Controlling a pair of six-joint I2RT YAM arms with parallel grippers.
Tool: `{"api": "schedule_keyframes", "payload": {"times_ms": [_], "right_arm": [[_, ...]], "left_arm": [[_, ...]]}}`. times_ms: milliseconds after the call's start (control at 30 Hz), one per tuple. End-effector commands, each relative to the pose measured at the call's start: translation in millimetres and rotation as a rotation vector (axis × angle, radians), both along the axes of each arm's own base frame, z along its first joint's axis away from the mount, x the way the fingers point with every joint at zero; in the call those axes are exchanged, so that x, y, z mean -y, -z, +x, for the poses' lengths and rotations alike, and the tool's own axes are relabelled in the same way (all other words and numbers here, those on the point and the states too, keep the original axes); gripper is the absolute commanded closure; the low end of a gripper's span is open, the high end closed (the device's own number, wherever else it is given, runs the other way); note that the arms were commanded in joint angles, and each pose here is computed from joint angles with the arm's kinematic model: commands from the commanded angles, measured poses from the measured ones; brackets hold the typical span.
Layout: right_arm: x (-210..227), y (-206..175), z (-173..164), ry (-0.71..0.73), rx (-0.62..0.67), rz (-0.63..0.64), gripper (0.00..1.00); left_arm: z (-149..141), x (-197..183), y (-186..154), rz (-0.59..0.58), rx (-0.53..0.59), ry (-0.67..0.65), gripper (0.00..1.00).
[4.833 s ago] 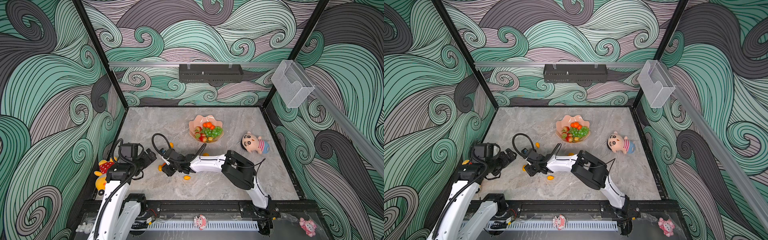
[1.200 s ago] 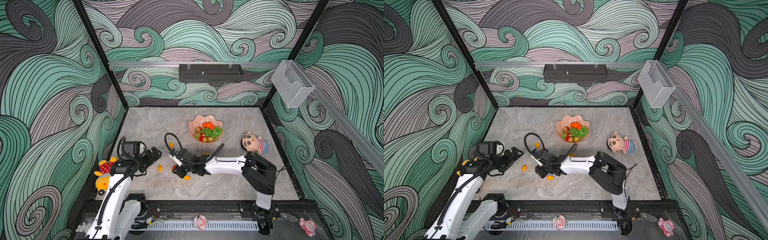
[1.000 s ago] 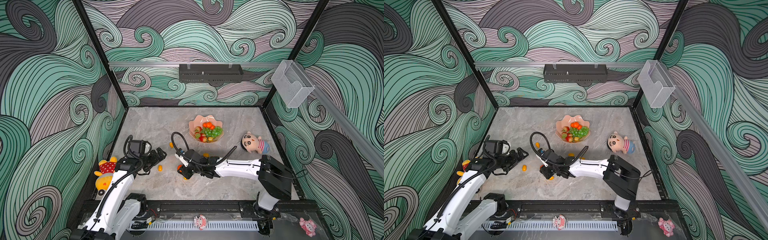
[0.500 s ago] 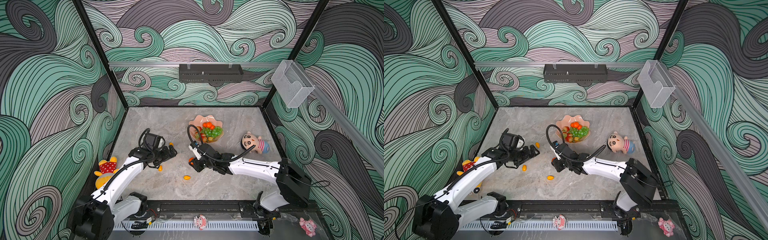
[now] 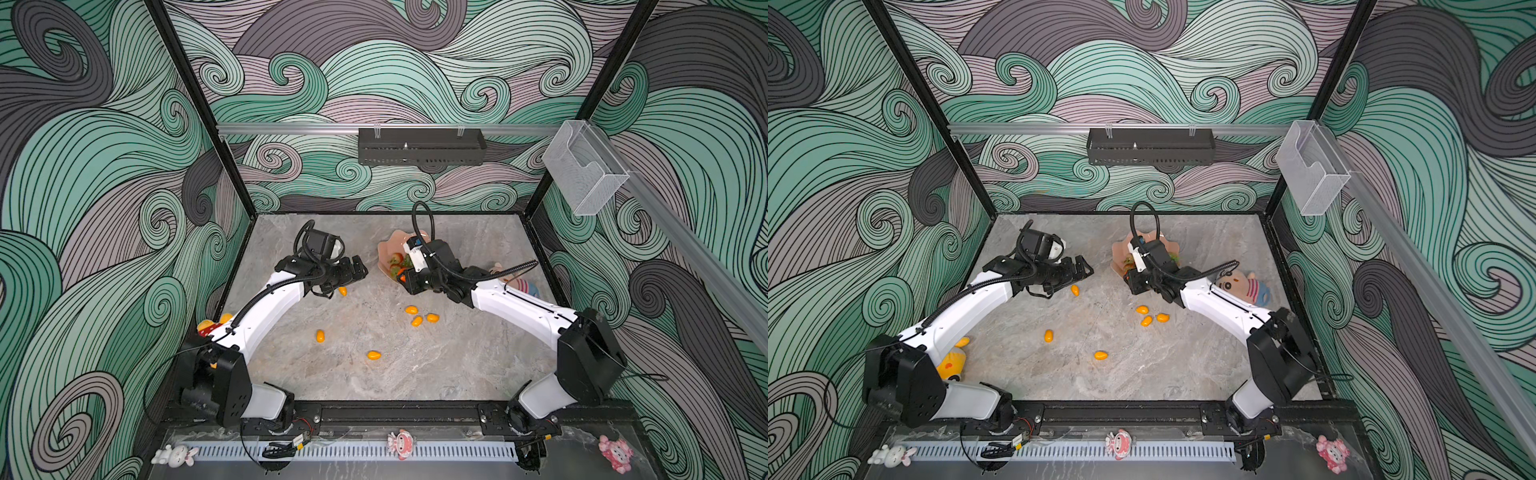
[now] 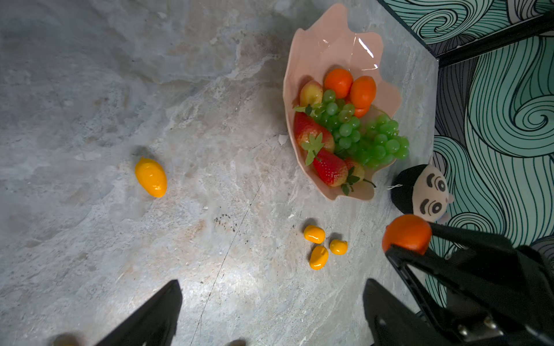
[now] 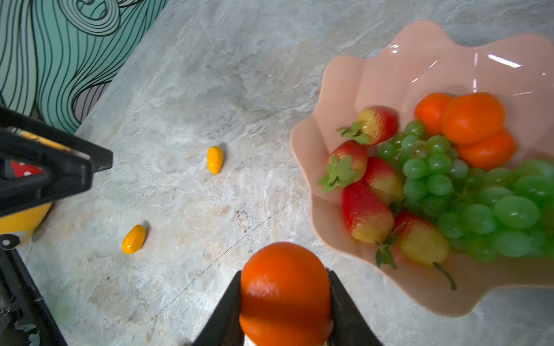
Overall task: Arrange fruit in a fruit bowl
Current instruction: Place the fruit in the fruit bowl.
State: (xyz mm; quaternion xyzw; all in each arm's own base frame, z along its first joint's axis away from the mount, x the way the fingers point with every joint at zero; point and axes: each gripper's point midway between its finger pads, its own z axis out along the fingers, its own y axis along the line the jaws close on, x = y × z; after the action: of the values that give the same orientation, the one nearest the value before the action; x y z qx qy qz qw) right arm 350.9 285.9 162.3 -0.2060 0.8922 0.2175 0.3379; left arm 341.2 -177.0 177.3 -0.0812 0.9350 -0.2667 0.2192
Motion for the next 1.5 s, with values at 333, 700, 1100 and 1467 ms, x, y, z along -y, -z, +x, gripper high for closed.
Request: {"api": "schedule_keyframes", "payload": {"times_ms": [333, 700, 1100, 1467], "right_arm": [[23, 34, 77, -0.015, -0.170, -0.077, 0.70], [9, 67, 118, -0.066, -0.229, -0.169, 0.70], [10, 91, 139, -0.048, -0.250, -0.248, 0.69], [10, 89, 143, -0.037, -0.243, -0.253, 0.56]], "left_arm": [[64, 39, -1, 0.033, 0.047, 0.120, 0.03], [80, 31, 17, -0.003, -0.005, 0.119, 0.03], [83, 30, 22, -0.027, -0.031, 0.109, 0.03], [83, 28, 25, -0.032, -0.043, 0.103, 0.03]]}}
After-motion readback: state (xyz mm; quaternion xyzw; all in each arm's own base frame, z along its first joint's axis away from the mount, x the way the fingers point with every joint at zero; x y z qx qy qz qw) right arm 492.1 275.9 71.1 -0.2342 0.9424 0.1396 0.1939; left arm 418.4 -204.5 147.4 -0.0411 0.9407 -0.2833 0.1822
